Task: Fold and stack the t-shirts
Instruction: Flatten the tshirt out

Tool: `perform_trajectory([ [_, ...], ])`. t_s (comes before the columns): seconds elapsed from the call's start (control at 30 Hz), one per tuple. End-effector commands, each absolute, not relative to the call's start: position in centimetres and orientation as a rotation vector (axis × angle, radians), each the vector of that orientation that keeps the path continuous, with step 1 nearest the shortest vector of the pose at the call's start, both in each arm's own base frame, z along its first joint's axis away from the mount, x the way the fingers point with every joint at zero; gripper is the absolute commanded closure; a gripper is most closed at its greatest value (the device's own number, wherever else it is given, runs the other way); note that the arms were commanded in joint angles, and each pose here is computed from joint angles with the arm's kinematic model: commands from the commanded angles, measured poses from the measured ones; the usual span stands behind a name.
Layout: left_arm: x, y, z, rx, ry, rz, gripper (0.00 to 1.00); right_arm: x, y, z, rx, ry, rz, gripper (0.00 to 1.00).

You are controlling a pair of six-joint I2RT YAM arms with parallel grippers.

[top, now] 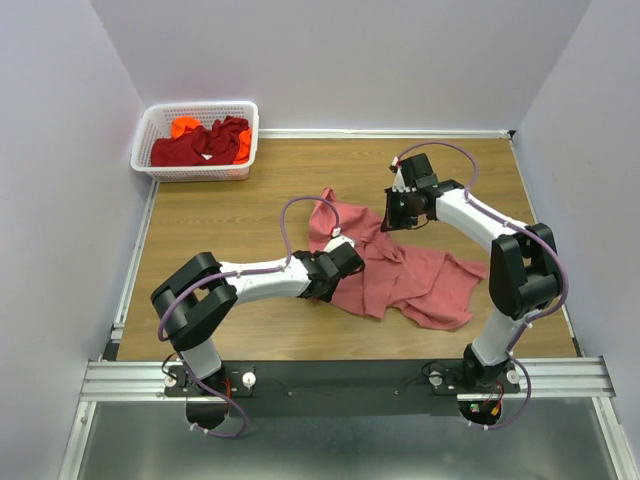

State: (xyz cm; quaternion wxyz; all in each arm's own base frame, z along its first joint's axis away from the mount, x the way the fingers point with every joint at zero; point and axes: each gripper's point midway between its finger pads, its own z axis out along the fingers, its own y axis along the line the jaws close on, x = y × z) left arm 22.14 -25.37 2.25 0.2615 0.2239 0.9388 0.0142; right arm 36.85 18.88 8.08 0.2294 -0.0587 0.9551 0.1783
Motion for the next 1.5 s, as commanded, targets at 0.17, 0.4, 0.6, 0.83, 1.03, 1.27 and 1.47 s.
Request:
perform_trajectory([
  [0.17, 23.2, -23.0, 3.1, 0.578, 2.516, 0.182, 0.68, 37.1, 17.1, 7.9, -0.123, 2.616, 0.445, 0.99],
  [0.4, 23.6, -21.9, 3.5, 0.557, 2.516, 0.201, 0.81, 37.2, 15.7, 8.2, -0.083, 2.609, 0.433, 0.99],
  [0.6, 24.1, -22.4, 5.2, 0.547, 2.490, 0.162, 0.81, 37.1, 15.6, 8.2, -0.077, 2.609, 0.438, 0.99],
  [0.83, 25.3, -21.2, 5.4, 0.504, 2.480, 0.190, 1.00, 37.2, 15.3, 8.1, -0.064, 2.610, 0.416, 0.99],
  [1.03, 26.8, -19.4, 7.1, 0.418, 2.455, 0.200, 1.00, 37.6, 13.6, 8.7, 0.006, 2.590, 0.380, 0.99],
  [1.27, 27.1, -18.8, 6.5, 0.386, 2.477, 0.091, 0.99, 37.9, 12.8, 9.3, 0.051, 2.576, 0.394, 0.99],
  [1.47, 27.4, -19.2, 6.6, 0.388, 2.478, 0.000, 0.92, 37.6, 13.2, 9.5, 0.037, 2.575, 0.424, 0.99],
])
